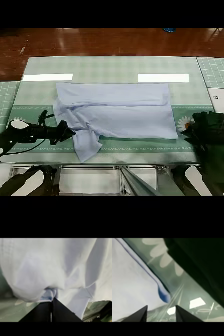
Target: Fold the shirts.
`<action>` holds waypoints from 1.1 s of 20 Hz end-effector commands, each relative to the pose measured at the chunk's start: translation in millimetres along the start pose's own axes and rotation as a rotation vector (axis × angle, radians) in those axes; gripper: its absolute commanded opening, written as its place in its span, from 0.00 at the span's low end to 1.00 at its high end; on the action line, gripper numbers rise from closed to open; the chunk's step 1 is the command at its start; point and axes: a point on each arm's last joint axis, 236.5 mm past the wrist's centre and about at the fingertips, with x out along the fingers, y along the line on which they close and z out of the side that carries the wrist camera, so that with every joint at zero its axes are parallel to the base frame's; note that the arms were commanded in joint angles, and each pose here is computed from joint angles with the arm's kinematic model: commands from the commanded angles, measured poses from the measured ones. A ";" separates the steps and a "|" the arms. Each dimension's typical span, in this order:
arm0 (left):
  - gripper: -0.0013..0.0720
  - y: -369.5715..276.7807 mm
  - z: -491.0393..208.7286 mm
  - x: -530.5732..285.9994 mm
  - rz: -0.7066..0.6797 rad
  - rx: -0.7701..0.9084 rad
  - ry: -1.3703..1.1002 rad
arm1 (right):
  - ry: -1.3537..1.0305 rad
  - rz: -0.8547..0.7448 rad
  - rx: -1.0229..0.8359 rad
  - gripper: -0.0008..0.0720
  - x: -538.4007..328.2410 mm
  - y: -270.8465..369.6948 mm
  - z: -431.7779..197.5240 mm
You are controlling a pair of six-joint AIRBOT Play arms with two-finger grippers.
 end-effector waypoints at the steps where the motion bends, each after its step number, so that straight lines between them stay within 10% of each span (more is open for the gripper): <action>1: 0.04 8.5 5.3 1.4 0.038 0.041 -0.020 | 0.076 -0.034 -0.011 0.57 11.5 -5.3 -17.4; 11: 0.04 8.3 4.6 1.3 0.037 0.041 -0.017 | 0.045 0.185 -0.032 0.57 67.5 57.1 23.1; 12: 0.04 7.9 5.1 1.0 0.037 0.042 -0.019 | 0.060 0.189 -0.049 0.54 71.9 63.2 24.1; 14: 0.04 0.1 12.6 -5.1 0.026 0.075 -0.031 | 0.102 0.195 -0.140 0.10 73.6 77.6 21.2; 15: 0.04 -8.9 19.5 -13.6 0.012 0.105 -0.038 | 0.117 0.208 -0.206 0.04 68.0 88.7 21.1; 22: 0.04 -85.1 98.0 -122.5 -0.093 0.332 -0.199 | 0.016 0.248 -0.365 0.04 2.9 153.3 74.1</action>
